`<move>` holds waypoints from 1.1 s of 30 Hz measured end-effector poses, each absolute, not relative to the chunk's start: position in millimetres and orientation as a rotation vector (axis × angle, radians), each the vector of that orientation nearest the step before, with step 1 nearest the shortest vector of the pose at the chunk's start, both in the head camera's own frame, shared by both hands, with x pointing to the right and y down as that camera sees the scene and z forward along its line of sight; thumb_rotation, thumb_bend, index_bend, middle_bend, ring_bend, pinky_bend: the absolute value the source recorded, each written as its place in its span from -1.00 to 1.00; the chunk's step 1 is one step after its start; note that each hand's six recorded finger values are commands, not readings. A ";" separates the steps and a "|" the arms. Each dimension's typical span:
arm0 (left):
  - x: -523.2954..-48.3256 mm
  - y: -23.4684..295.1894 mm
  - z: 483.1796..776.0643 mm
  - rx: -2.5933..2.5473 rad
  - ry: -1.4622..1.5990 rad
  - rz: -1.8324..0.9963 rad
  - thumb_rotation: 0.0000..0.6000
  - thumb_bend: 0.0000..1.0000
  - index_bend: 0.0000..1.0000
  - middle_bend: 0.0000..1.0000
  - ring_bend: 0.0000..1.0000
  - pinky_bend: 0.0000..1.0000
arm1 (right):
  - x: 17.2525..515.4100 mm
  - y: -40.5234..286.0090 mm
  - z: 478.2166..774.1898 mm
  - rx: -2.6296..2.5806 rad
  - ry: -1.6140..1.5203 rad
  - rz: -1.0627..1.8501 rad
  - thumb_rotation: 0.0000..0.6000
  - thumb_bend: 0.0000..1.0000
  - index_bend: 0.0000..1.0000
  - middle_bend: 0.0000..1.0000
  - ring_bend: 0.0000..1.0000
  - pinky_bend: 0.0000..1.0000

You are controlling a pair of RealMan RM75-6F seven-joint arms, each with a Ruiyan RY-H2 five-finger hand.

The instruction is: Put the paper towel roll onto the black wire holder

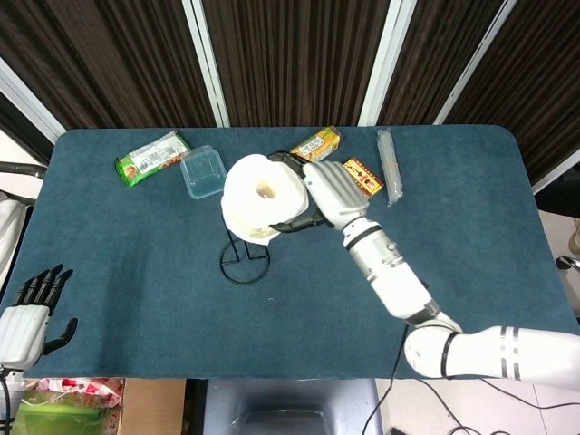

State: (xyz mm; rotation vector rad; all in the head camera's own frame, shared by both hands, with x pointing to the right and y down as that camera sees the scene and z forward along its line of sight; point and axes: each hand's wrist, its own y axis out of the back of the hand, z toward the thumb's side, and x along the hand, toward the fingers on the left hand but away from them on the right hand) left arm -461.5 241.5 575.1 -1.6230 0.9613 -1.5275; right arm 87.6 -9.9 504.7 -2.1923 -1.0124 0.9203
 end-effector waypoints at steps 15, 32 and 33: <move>-464.8 239.4 571.9 -1.621 0.981 -1.526 1.00 -0.17 -1.00 -1.00 -1.00 -0.79 | 46.5 -6.1 495.0 -2.201 -0.996 0.997 1.00 -0.41 0.51 0.31 0.36 0.15; -466.6 239.6 569.1 -1.600 0.996 -1.519 1.00 -0.17 -1.00 -1.00 -1.00 -0.79 | 20.8 -7.5 518.7 -2.197 -0.959 1.043 1.00 -0.40 0.49 0.30 0.36 0.15; -466.6 239.5 569.4 -1.600 0.995 -1.520 1.00 -0.17 -1.00 -1.00 -1.00 -0.79 | 20.5 -6.5 520.3 -2.197 -0.952 1.054 1.00 -0.40 0.49 0.30 0.36 0.15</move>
